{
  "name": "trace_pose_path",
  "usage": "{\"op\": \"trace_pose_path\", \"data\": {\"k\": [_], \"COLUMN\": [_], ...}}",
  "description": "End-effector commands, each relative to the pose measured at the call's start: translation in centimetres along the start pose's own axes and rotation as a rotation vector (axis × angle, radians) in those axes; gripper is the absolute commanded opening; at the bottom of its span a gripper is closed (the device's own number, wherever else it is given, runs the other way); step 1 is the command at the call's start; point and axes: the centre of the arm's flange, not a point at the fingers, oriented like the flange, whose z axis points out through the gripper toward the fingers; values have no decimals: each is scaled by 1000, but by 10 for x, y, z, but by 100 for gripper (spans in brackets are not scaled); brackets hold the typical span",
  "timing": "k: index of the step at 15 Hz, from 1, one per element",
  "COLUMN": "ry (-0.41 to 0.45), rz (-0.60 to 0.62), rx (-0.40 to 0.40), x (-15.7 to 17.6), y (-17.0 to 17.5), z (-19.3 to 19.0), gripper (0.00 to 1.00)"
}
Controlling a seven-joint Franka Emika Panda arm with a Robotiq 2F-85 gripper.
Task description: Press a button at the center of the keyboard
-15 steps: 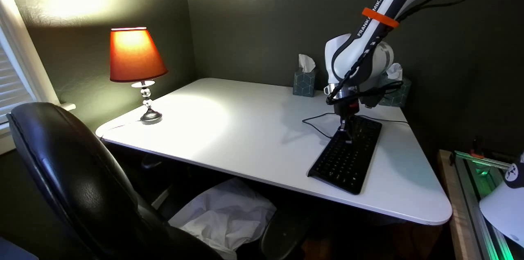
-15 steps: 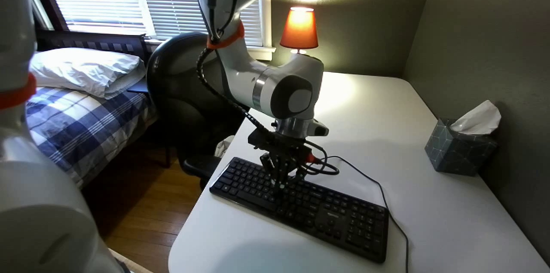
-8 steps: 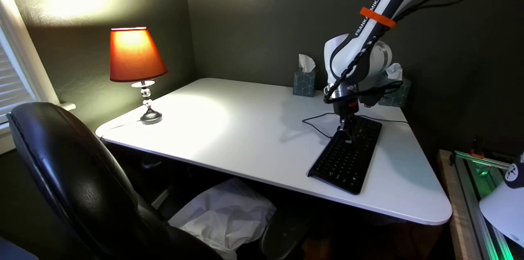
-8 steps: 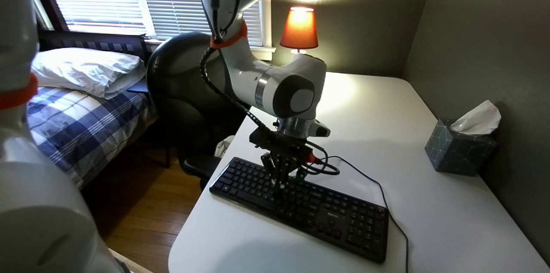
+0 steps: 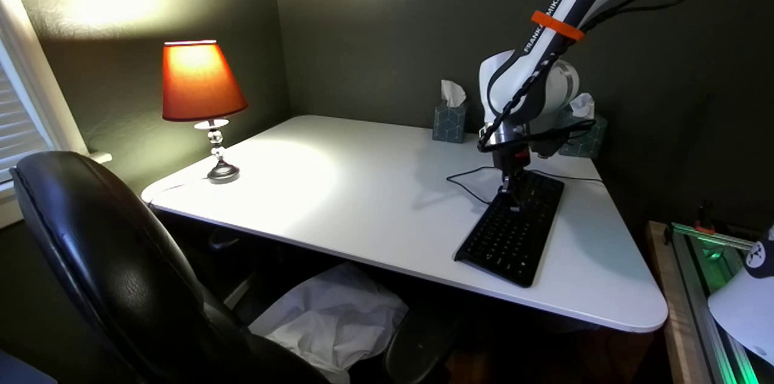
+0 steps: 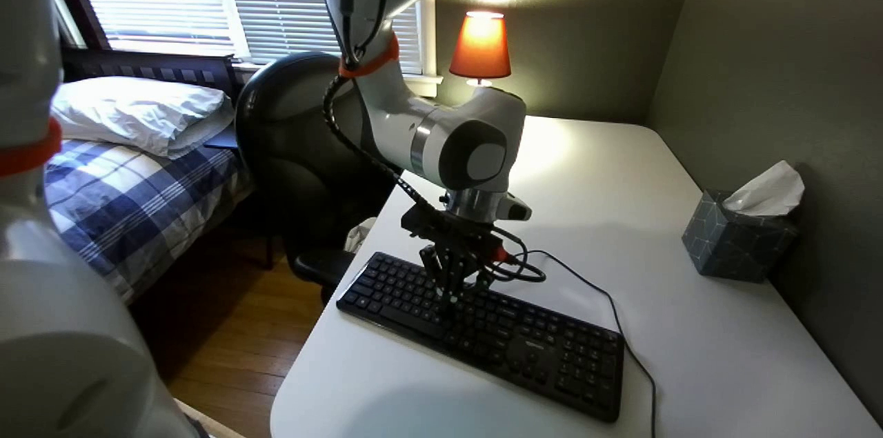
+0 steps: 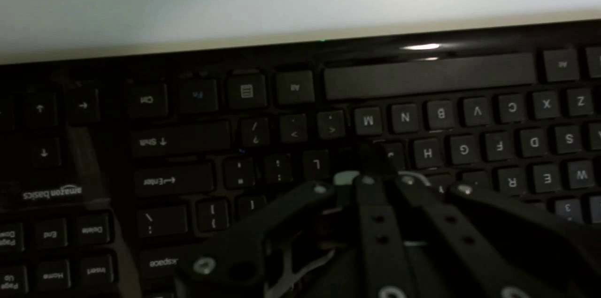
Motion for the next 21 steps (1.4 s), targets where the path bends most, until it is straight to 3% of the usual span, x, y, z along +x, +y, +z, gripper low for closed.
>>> {"op": "trace_pose_path", "data": {"k": [1,8,9,11,20,21], "ry": [-3,39,46,62,116,125], "rz": [16,8,4,-6,11,13], "rx": [21,18,21,22,9,8], "x": [-6,-15,-17,-20,-48,-53], "y": [8,3,2,2,-5,-6], "z": [-3,-24,-27,-32,-64,-68], "gripper": [0,0,26,32,99,100]}}
